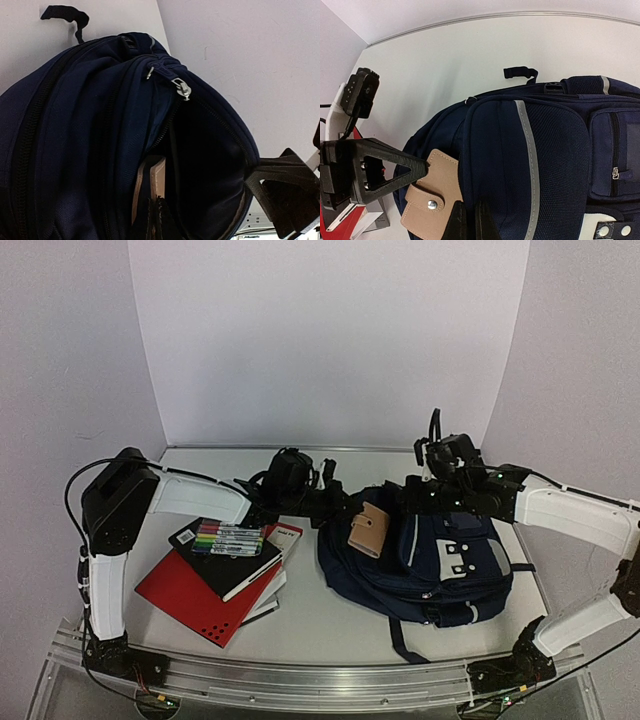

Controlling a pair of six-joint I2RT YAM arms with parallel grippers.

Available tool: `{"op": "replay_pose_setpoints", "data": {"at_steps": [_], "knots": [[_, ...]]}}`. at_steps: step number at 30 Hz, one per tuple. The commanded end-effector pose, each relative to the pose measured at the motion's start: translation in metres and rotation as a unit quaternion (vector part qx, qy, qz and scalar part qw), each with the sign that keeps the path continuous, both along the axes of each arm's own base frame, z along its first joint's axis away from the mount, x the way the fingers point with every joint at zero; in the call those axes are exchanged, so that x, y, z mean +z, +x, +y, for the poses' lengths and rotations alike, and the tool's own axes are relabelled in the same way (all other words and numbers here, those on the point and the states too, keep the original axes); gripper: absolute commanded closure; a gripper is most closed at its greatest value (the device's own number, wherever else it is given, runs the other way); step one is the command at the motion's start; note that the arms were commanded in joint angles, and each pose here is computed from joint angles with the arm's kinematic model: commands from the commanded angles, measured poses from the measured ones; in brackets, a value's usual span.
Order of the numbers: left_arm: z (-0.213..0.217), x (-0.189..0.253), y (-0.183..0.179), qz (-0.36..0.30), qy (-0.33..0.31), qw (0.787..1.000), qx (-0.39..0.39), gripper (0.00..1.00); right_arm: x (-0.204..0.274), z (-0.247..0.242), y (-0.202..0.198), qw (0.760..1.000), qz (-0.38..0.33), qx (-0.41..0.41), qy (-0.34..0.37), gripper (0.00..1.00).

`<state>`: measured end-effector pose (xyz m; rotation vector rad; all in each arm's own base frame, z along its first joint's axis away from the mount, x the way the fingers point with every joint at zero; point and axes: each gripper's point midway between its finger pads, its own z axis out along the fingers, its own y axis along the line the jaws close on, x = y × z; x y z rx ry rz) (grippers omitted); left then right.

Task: Pack the student bag
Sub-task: Place the personal item in the student bag.

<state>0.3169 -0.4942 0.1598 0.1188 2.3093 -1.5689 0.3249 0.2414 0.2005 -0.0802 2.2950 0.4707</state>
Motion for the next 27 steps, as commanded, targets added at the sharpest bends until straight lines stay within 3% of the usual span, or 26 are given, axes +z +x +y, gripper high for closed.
{"op": "replay_pose_setpoints", "data": {"at_steps": [1,8,16,27], "knots": [[0.001,0.005,0.005,-0.022,0.044,0.999,0.007,0.93,0.056,0.01,0.017,0.995,-0.08,-0.01,0.064,1.0],[0.018,0.004,-0.005,-0.038,0.09,0.995,-0.004,0.7,0.055,0.011,0.017,0.995,-0.078,-0.008,0.063,1.0],[0.033,-0.008,-0.027,-0.022,0.119,0.992,-0.019,0.56,0.051,0.015,0.019,0.995,-0.073,-0.004,0.062,1.0],[0.028,0.002,-0.057,-0.021,0.112,0.992,-0.061,0.58,0.046,0.017,0.021,0.996,-0.069,-0.003,0.057,1.0]]}}
